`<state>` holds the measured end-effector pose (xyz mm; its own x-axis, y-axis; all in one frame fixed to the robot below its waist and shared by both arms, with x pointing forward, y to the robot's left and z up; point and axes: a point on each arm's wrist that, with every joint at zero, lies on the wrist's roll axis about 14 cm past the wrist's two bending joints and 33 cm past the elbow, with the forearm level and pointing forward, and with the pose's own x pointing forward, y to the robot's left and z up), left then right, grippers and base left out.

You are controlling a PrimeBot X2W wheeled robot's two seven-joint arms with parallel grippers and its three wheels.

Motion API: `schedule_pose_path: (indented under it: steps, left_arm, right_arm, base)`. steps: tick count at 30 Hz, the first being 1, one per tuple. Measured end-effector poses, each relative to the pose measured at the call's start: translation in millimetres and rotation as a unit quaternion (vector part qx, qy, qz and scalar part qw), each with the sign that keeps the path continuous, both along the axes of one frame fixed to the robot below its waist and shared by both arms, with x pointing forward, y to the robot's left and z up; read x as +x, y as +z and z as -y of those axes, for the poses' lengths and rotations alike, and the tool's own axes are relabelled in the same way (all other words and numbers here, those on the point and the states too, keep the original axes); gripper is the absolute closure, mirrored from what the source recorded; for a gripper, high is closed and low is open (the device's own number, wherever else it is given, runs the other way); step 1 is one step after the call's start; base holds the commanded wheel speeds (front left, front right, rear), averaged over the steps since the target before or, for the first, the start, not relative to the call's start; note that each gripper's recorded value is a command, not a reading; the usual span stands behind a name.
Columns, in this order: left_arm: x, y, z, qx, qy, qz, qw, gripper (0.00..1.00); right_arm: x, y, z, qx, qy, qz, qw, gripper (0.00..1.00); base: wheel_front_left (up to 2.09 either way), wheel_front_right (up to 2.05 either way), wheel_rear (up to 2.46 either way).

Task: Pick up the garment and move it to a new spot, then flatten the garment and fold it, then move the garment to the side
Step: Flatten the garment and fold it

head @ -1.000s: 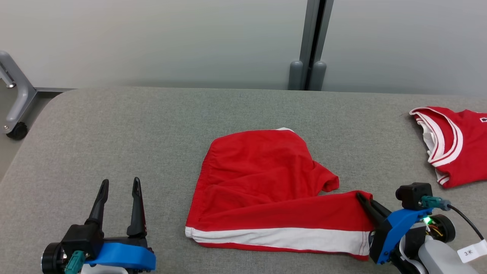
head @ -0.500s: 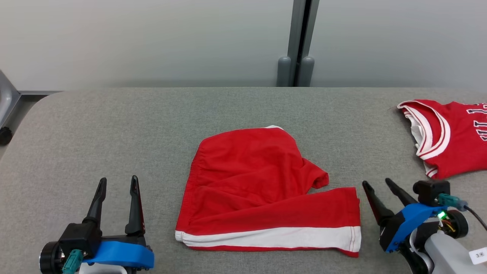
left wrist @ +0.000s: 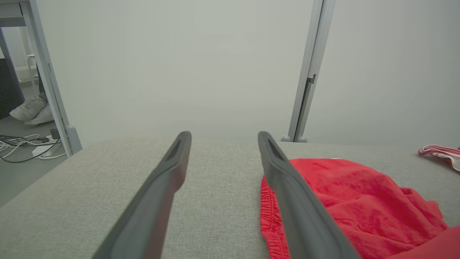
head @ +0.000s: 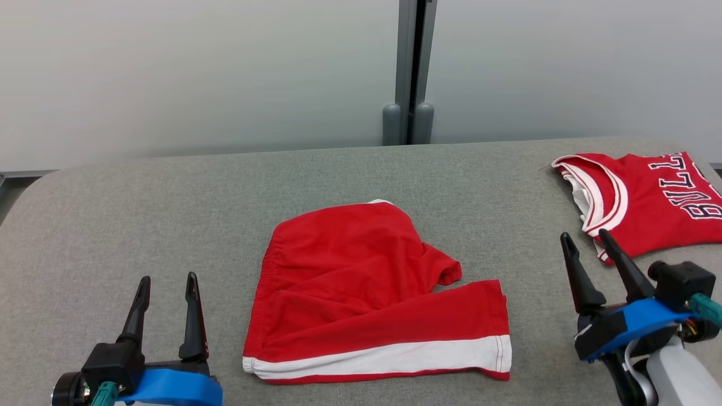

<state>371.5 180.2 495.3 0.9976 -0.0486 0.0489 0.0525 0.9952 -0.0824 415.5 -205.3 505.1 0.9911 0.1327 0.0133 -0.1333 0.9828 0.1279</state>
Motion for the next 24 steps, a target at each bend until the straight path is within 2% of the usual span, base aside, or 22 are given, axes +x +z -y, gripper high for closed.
schedule_pose_path:
  steps: [11, 24]
  left_arm:
    - [-6, 3, -3, 0.008, 0.003, 0.005, 1.000, 0.00]
    - [-14, -2, -9, 0.015, 0.012, -0.003, 1.000, 0.00]
  right_arm:
    - [-37, 5, -24, 0.020, -0.008, 0.033, 0.999, 0.00]
    - [-64, 5, -30, 0.018, -0.025, 0.019, 0.999, 0.00]
  base:
    - [0.00, 0.00, 0.00]
    - [0.00, 0.00, 0.00]
